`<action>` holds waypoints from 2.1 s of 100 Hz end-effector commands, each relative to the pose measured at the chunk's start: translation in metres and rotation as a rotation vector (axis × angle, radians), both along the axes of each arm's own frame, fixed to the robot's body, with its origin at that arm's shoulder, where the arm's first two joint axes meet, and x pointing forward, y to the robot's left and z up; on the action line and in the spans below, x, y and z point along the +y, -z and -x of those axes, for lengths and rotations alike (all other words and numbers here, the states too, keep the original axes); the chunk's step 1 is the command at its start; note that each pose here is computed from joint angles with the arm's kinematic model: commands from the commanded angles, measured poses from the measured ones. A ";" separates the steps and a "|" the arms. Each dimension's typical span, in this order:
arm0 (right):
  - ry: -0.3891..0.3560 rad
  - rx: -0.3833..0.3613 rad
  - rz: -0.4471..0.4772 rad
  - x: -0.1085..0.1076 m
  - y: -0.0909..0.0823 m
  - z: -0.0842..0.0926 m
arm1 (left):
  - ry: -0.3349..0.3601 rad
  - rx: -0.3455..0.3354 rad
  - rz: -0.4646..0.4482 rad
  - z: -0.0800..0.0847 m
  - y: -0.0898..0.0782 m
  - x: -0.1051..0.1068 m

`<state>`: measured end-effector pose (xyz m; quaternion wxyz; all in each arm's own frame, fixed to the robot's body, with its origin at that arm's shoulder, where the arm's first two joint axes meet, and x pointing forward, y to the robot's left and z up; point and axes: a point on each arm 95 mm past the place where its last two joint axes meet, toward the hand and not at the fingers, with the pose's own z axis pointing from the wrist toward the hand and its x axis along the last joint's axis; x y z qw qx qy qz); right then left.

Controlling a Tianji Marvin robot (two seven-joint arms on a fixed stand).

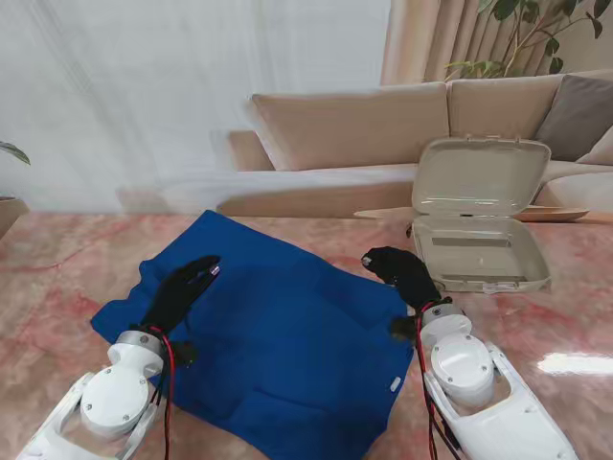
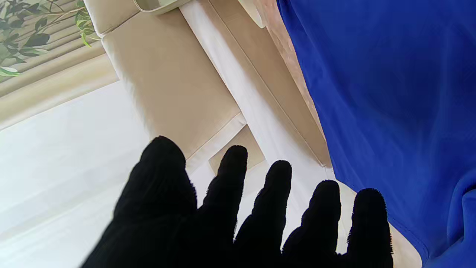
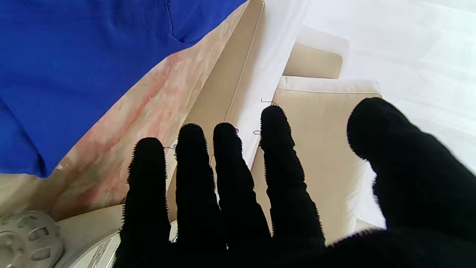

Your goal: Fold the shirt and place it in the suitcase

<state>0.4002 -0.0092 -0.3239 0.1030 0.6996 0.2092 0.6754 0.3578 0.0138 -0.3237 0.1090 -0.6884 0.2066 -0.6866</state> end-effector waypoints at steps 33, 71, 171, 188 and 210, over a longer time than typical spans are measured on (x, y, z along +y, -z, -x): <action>-0.026 0.047 -0.003 0.000 0.007 0.002 | 0.017 0.029 0.017 -0.002 0.004 -0.001; -0.036 0.073 -0.009 0.003 0.009 -0.006 | 0.013 0.040 0.015 -0.005 0.008 0.004; -0.265 0.179 0.192 -0.005 0.018 0.042 | 0.191 0.277 -0.155 -0.036 -0.001 0.078; -0.304 0.225 0.222 -0.004 0.024 0.051 | 0.199 0.340 -0.164 -0.042 0.009 0.088; -0.328 0.279 0.241 -0.003 0.033 0.053 | 0.236 0.405 -0.173 -0.044 0.023 0.091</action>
